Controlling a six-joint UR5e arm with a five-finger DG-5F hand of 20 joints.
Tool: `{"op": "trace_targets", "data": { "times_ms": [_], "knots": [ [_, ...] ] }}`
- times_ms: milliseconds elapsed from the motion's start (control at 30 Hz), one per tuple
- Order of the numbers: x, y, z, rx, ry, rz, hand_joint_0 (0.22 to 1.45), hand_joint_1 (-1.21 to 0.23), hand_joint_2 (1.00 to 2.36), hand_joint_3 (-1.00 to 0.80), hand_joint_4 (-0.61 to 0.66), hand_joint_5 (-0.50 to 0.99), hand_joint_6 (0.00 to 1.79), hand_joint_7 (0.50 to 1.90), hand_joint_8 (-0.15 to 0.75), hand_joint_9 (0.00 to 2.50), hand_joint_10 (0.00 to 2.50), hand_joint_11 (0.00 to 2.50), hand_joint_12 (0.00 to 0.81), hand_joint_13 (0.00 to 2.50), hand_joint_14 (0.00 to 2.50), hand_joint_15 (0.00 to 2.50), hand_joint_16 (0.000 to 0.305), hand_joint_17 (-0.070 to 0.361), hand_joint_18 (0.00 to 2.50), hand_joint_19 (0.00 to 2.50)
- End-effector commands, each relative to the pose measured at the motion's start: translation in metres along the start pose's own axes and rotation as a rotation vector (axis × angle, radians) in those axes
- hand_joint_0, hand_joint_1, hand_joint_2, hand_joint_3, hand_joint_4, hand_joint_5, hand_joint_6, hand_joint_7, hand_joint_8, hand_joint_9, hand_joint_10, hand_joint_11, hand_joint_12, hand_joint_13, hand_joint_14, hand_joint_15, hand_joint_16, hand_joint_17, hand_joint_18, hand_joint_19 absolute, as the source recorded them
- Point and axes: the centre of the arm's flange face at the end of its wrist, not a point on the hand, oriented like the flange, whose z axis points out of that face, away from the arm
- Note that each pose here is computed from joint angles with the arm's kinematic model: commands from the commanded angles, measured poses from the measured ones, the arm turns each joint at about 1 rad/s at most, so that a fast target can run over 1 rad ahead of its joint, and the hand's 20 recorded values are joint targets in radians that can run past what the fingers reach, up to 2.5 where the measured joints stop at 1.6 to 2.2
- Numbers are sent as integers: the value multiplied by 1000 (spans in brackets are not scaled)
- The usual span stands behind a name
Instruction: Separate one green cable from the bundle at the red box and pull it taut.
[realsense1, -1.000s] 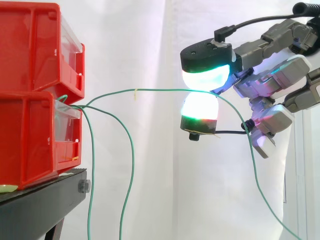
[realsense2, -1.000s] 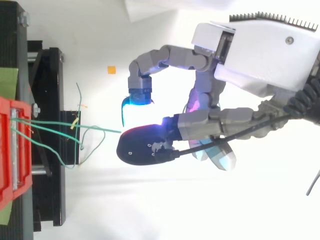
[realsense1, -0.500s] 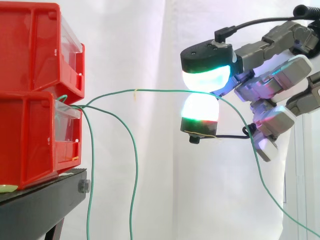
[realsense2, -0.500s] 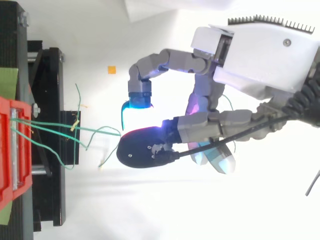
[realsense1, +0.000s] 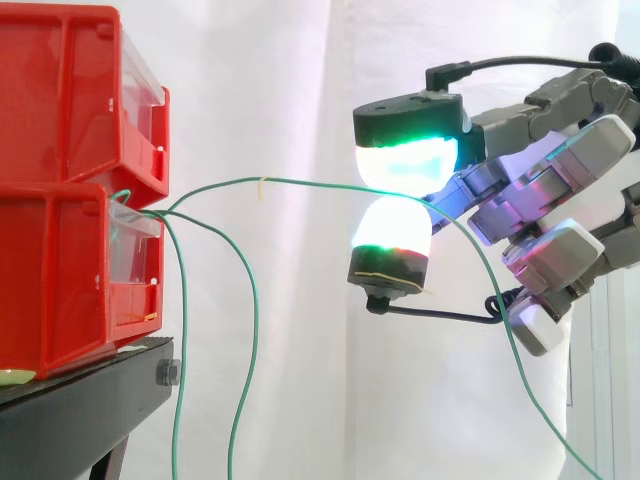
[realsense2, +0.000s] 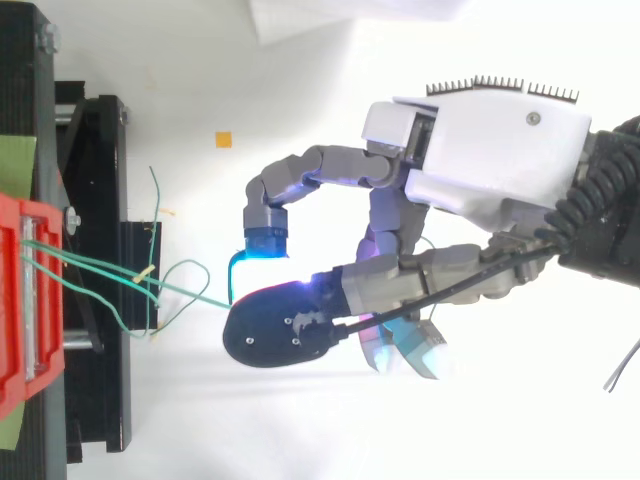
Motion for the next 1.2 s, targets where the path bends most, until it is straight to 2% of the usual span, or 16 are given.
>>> {"op": "trace_targets", "data": {
  "times_ms": [0, 167, 367, 433, 533, 767, 900, 1167],
  "knots": [
    [-1, 0, 1, -3, 1, 26, 704, -770, 1013, -248, 92, 116, 563, 1278, 184, 1928, 22, 653, 352, 1474, 20, 685, 33, 74, 1044, 594],
    [-3, 0, 1, -1, 0, 52, 703, -770, 1014, -243, 94, 116, 564, 1277, 184, 1927, 20, 664, 350, 1475, 22, 685, 33, 74, 1045, 594],
    [-3, 0, 1, -1, -1, 54, 674, -736, 1013, -252, 54, 115, 569, 1271, 195, 1942, 20, 656, 352, 1493, 20, 678, 35, 79, 1066, 586],
    [-3, 0, 1, -1, -1, 52, 659, -717, 1011, -299, 48, 109, 598, 1189, 188, 1961, 20, 663, 356, 1510, 19, 677, 37, 83, 1079, 588],
    [-3, 0, 1, -1, -1, 52, 640, -709, 1008, -373, 36, 106, 621, 1140, 195, 1976, 24, 660, 358, 1512, 22, 685, 39, 88, 1086, 588],
    [-3, 0, 1, -1, -3, 51, 591, -657, 1000, -499, 37, 99, 645, 1097, 191, 1976, 22, 693, 355, 1499, 20, 697, 37, 84, 1054, 626],
    [-3, 0, 1, -1, -3, 49, 577, -641, 1000, -500, 39, 98, 647, 1090, 197, 1979, 22, 690, 354, 1501, 23, 697, 39, 87, 1056, 618],
    [-3, -1, 1, 1, 0, 49, 591, -764, 1000, -500, 39, 94, 655, 1074, 194, 1969, 22, 694, 354, 1495, 22, 700, 38, 86, 1046, 614]
  ]
}}
